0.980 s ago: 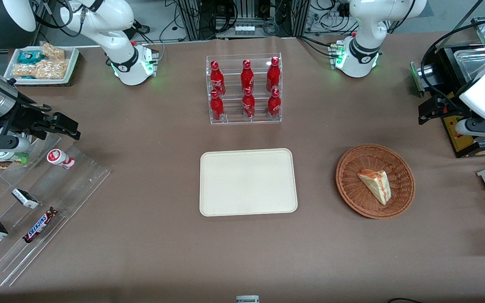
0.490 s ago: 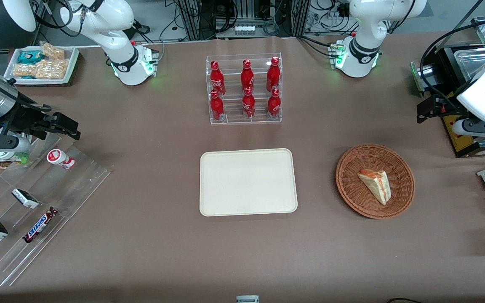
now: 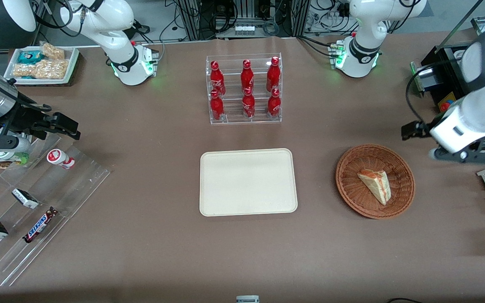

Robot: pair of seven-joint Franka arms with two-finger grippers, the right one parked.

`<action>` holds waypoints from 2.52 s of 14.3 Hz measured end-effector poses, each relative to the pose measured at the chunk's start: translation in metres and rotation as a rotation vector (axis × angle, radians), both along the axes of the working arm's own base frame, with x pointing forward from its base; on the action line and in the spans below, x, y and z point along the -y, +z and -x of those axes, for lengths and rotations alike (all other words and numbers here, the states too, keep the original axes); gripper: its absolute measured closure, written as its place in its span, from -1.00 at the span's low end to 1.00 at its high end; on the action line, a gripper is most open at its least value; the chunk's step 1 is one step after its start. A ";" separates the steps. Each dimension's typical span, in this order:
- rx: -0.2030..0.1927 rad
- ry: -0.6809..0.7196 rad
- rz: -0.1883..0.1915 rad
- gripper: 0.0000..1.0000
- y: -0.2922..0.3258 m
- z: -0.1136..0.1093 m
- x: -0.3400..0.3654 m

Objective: Place sandwich from basket to tray
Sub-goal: 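Move the open left gripper down over the wrapped sandwich in the basket, then close the left gripper on the sandwich and lift it, then carry the sandwich with the left gripper over the cream tray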

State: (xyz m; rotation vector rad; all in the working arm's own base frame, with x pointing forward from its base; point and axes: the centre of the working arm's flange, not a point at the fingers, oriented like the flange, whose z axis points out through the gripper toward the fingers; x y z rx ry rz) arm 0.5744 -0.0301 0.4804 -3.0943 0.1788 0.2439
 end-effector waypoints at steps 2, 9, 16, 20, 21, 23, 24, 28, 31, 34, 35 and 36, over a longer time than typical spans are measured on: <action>0.027 0.030 -0.004 -1.00 -0.048 0.002 0.000; 0.157 0.350 -0.012 -1.00 -0.150 0.022 0.001; 0.220 0.803 -0.010 -1.00 -0.186 0.000 0.011; 0.191 0.826 -0.021 -0.94 -0.217 -0.006 0.013; 0.181 0.826 -0.025 -0.89 -0.225 -0.005 0.013; 0.172 0.826 -0.030 -0.46 -0.230 -0.004 0.013; 0.175 0.827 -0.028 -0.26 -0.228 -0.005 0.013; 0.160 0.809 -0.039 0.35 -0.192 -0.023 0.026; 0.142 0.732 -0.046 0.45 -0.149 -0.039 0.081; 0.159 0.629 -0.025 0.56 -0.142 -0.037 0.158; 0.164 0.587 -0.015 0.67 -0.146 -0.034 0.186; 0.172 0.538 -0.002 0.69 -0.152 -0.030 0.220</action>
